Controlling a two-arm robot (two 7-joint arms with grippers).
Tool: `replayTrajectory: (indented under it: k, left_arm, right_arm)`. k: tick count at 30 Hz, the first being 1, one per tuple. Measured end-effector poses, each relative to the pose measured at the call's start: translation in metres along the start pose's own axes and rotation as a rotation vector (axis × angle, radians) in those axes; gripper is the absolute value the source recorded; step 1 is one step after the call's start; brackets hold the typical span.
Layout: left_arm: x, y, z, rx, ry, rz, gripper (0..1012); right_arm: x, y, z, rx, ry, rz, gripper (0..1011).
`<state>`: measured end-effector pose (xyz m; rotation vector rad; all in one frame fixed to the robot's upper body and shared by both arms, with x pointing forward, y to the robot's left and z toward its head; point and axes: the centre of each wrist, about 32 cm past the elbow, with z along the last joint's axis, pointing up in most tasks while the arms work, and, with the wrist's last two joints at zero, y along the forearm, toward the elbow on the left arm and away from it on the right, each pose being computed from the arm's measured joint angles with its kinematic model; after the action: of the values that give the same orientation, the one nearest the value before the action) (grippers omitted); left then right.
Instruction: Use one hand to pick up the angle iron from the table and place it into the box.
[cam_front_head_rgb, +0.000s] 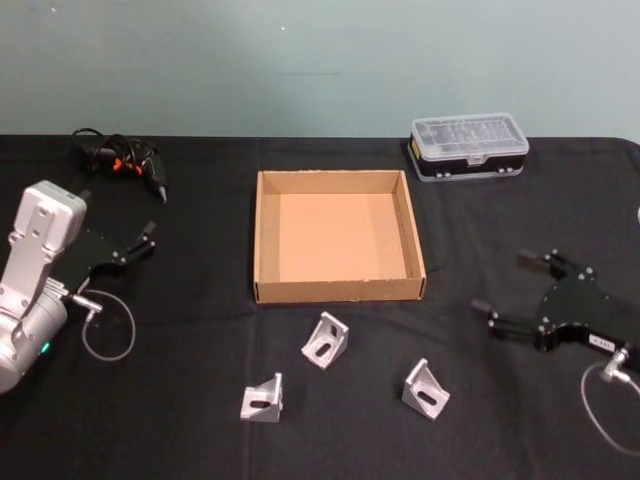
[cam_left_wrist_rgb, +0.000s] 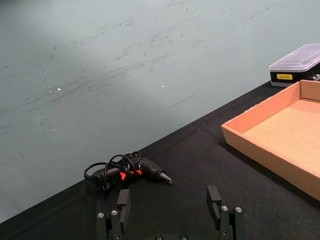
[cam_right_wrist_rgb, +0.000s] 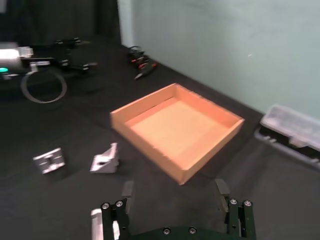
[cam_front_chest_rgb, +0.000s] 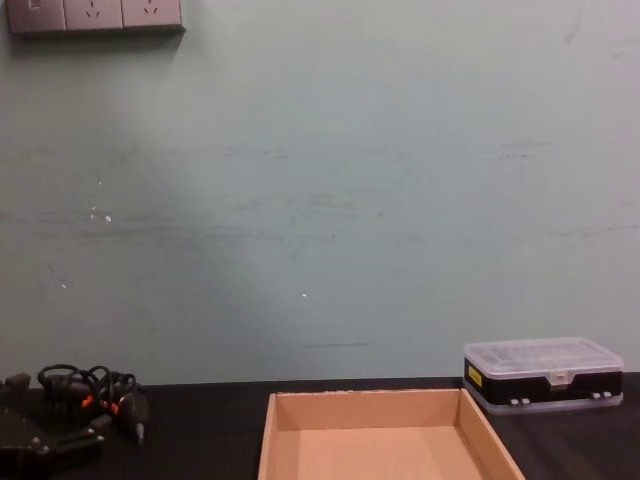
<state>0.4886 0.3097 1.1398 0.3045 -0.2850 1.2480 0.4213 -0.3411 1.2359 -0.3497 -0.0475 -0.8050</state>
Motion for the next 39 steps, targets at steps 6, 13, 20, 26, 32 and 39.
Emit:
replayTrajectory:
  k: [6, 13, 20, 26, 32, 39]
  left_arm:
    - [0.0, 0.0, 0.0, 0.0, 0.0, 0.0, 1000]
    - [0.0, 0.0, 0.0, 0.0, 0.0, 0.0, 1000]
    - [0.0, 0.0, 0.0, 0.0, 0.0, 0.0, 1000]
    - [0.0, 0.0, 0.0, 0.0, 0.0, 0.0, 1000]
    - [0.0, 0.0, 0.0, 0.0, 0.0, 0.0, 1000]
    - [0.0, 0.0, 0.0, 0.0, 0.0, 0.0, 1000]
  right_arm:
    - [-0.006, -0.001, -0.008, -0.055, 0.049, 0.091, 1003]
    - [-0.016, 0.003, -0.019, -0.103, 0.072, 0.147, 1003]
    - [-0.028, 0.013, -0.03, -0.133, 0.083, 0.182, 1003]
    - [-0.034, 0.021, -0.034, -0.146, 0.074, 0.196, 1003]
    - [-0.039, 0.029, -0.037, -0.161, 0.064, 0.204, 1003]
    - [-0.04, 0.038, -0.04, -0.173, 0.049, 0.2, 1003]
